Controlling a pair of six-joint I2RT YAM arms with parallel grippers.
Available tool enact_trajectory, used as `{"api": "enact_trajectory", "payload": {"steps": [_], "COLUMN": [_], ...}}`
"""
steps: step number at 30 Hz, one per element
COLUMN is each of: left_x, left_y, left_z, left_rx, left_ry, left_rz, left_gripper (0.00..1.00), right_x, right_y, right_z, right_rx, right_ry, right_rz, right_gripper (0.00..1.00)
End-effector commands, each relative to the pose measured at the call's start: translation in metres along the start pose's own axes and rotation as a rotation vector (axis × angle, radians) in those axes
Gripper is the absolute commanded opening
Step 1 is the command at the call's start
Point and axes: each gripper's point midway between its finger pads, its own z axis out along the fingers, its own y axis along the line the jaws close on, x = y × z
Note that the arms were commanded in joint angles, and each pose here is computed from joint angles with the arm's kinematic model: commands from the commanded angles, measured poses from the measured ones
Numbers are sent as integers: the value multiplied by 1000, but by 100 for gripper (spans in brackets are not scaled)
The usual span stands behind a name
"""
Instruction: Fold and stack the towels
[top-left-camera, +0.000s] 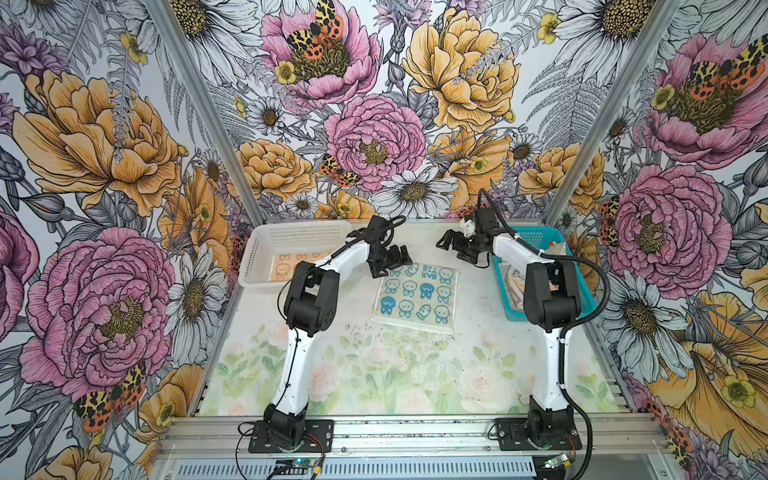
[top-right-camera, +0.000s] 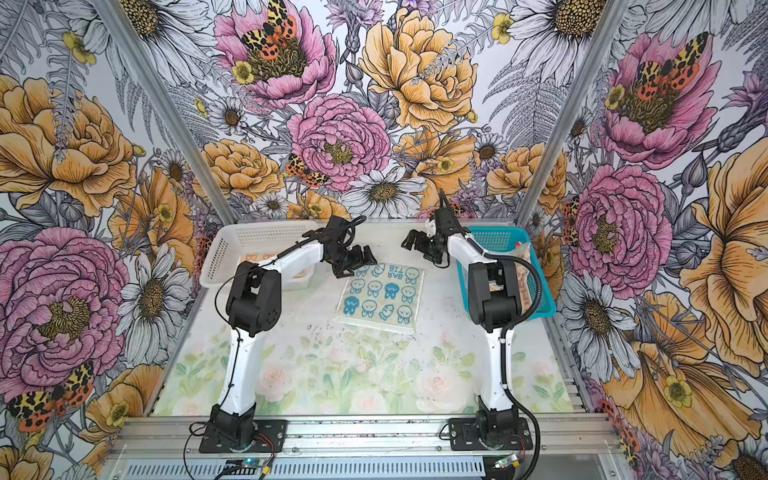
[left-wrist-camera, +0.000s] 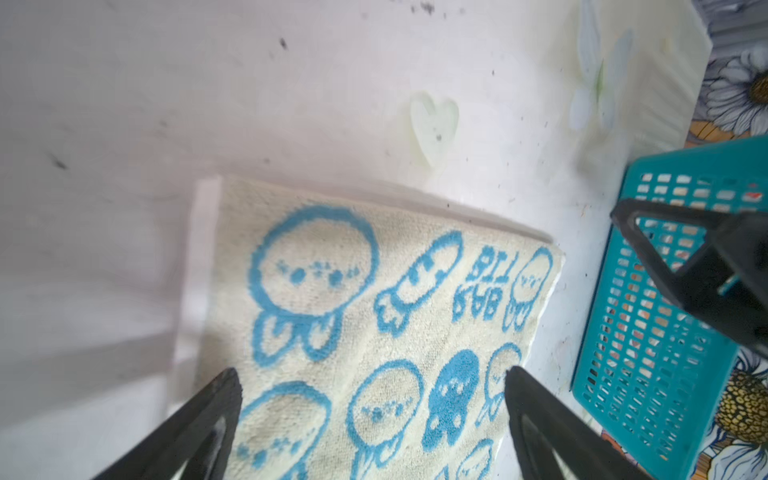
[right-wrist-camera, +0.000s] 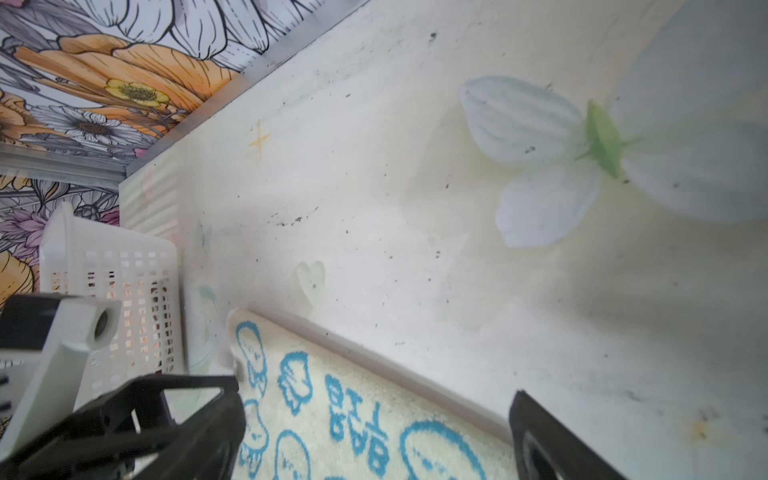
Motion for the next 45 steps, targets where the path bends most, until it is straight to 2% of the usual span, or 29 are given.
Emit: {"api": "enact_trajectory", "payload": {"steps": [1, 9, 15, 21, 30, 38, 45], "left_x": [-22, -23, -23, -24, -31, -28, -8], "left_y": [-15, -20, -21, -27, -44, -64, -67], "left_z": [-31, -35, -37, -36, -31, -16, 6], "left_rx": [42, 46, 42, 50, 88, 134, 117], "left_ry": [-64, -75, -80, -78, -77, -54, -8], "left_rz": [15, 33, 42, 51, 44, 40, 57], "left_gripper": [99, 99, 99, 99, 99, 99, 99], "right_x": [26, 81, 92, 87, 61, 35, 8], "right_y": [31, 16, -9, -41, -62, -47, -2], "right_z": [-8, 13, 19, 29, 48, 49, 0], "right_rx": [-42, -24, 28, 93, 140, 93, 45], "right_ry": [42, 173, 198, 216, 232, 204, 99], "right_rz": [-47, -24, -3, 17, -27, -58, -122], "right_gripper": [99, 99, 99, 99, 99, 99, 99]}}
